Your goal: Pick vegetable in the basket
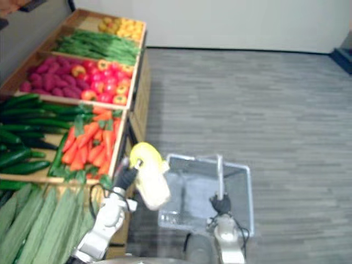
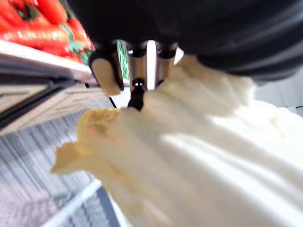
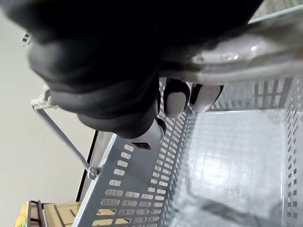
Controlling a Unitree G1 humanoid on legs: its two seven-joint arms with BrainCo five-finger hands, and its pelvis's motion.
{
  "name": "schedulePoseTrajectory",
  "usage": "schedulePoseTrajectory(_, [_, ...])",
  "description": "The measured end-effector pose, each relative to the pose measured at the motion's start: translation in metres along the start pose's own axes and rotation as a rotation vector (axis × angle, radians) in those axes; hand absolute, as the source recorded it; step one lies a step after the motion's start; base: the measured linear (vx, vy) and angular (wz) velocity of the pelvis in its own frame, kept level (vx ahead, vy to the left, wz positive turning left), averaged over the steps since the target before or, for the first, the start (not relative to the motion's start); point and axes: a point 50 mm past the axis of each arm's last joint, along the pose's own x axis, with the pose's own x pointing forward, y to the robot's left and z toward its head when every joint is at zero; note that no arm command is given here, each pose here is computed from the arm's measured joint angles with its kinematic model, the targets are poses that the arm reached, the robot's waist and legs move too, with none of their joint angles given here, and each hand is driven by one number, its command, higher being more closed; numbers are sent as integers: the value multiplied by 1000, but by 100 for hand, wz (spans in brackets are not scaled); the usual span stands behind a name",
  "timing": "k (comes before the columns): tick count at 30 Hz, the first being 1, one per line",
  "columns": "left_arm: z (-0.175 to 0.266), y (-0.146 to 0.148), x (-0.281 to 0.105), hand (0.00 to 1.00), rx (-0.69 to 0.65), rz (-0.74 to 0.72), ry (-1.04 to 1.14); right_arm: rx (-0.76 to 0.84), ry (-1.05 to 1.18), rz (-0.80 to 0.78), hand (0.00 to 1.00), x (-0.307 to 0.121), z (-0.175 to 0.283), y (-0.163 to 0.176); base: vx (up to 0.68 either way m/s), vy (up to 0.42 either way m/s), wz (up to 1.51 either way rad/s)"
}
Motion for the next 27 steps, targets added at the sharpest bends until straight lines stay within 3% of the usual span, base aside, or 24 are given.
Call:
schedulePoseTrajectory(5, [0, -37, 2, 100, 63, -234, -24, -8, -101, 29, 100, 8, 26, 6, 258, -230, -18])
schedulePoseTrajectory(9, [12, -49, 11, 100, 96, -305, -102, -11, -104, 22, 100, 8, 26, 2, 201, -113, -7])
schedulePoseTrajectory(18, [-14, -49, -3, 100, 92, -296, 28, -42, -148, 254, 100, -9, 30, 28, 111, -30, -20])
schedulePoseTrajectory(27, [-11, -34, 16, 100, 135, -148, 36, 49, -282, 447, 100, -22, 64, 56, 289, 164, -29])
